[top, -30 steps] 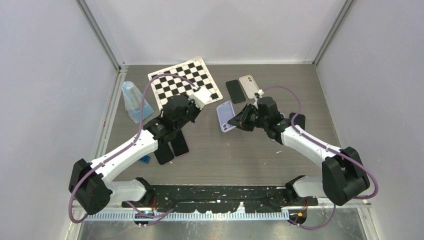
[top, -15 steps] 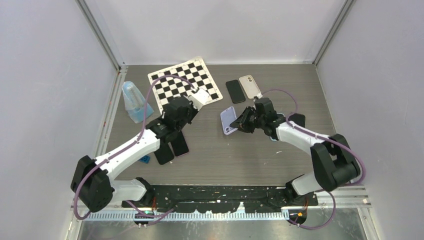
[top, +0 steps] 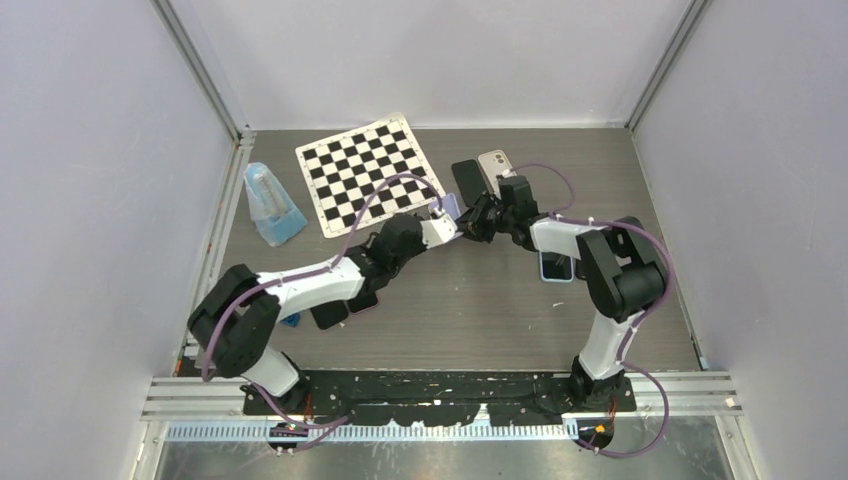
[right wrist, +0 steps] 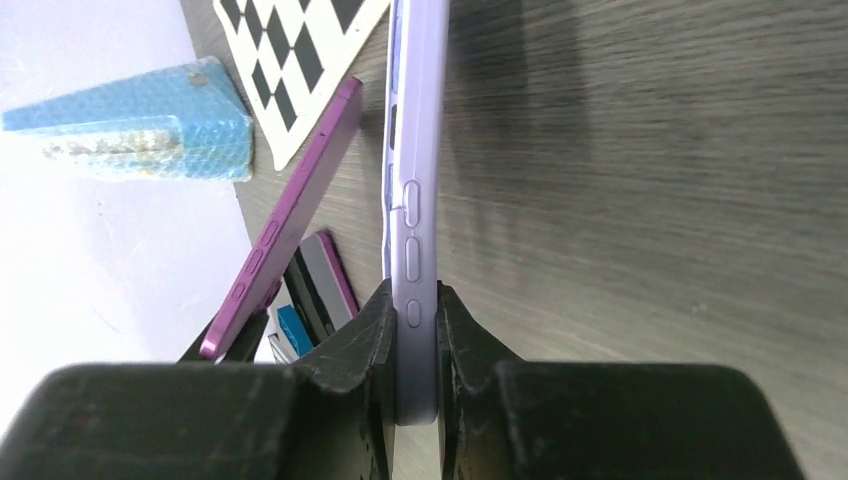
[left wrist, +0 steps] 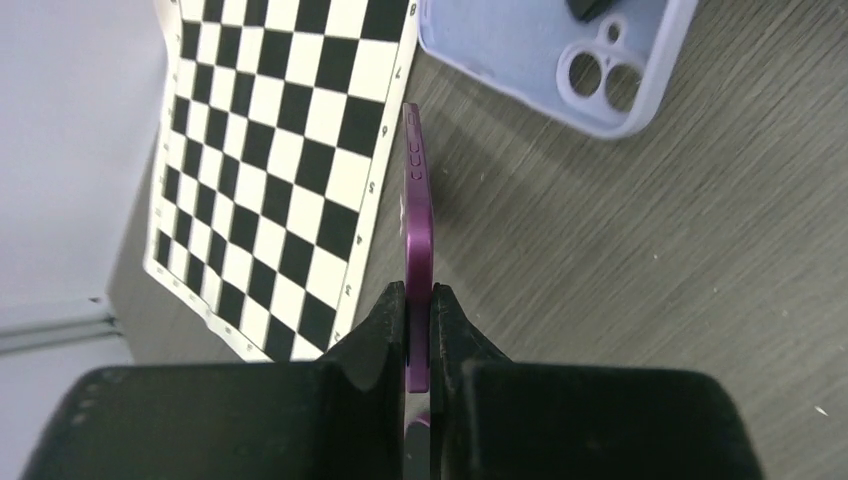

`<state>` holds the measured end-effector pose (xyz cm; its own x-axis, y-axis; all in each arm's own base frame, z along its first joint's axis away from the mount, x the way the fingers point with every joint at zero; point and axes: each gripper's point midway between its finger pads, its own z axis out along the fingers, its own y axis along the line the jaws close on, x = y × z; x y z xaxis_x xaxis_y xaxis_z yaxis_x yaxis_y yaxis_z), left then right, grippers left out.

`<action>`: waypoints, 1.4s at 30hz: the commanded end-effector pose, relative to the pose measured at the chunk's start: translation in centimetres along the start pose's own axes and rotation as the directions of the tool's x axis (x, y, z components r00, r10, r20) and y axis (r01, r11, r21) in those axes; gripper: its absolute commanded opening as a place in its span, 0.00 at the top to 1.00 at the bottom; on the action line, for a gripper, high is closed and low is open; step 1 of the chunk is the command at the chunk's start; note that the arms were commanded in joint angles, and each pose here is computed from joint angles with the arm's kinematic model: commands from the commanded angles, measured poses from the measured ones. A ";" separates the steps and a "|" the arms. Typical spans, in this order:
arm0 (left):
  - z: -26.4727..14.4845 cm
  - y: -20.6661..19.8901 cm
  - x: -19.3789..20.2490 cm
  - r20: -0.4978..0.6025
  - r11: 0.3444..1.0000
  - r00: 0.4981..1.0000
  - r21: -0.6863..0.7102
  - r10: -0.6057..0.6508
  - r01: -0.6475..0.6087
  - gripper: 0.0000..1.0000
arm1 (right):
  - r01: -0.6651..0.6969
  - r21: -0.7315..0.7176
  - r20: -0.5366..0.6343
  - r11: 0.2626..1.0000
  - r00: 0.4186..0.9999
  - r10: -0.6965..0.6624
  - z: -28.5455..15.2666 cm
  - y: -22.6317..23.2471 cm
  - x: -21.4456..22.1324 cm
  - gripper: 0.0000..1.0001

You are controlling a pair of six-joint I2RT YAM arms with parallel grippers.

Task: Take the phone out of the phone case
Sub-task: Place the phone case at the center of the board.

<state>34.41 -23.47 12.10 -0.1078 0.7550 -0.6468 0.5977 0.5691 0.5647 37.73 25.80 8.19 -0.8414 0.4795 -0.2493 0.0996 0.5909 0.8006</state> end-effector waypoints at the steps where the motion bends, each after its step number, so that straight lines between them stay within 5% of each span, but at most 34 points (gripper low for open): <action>1: 1.4 0.7 -3.0 0.046 0.983 0.990 -0.136 0.132 -0.125 1.00 | -0.008 -0.082 -0.036 0.997 0.999 0.005 1.9 1.4 -0.4 0.97; 9: 1.1 -3.3 -0.4 0.006 0.990 0.991 -0.034 0.134 -0.134 0.99 | -0.045 0.016 -0.091 0.999 0.995 0.046 3.0 -2.1 1.3 0.85; 26: 2.0 -8.2 4.1 -0.146 0.968 0.966 0.165 0.214 -0.190 0.68 | -0.049 0.136 -0.109 0.990 0.992 0.064 1.6 -5.3 3.0 0.61; 42: 0.8 -8.2 1.1 -0.057 0.977 0.994 0.197 0.096 -0.083 0.32 | 0.032 0.215 -0.074 0.976 0.997 -0.016 -1.3 -5.2 2.1 0.45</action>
<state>30.25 -26.48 4.12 -0.0870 0.8758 -0.4747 0.7535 0.3695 0.5437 35.16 24.40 3.33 -0.8842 0.4385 -0.1610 0.2066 0.6763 0.7071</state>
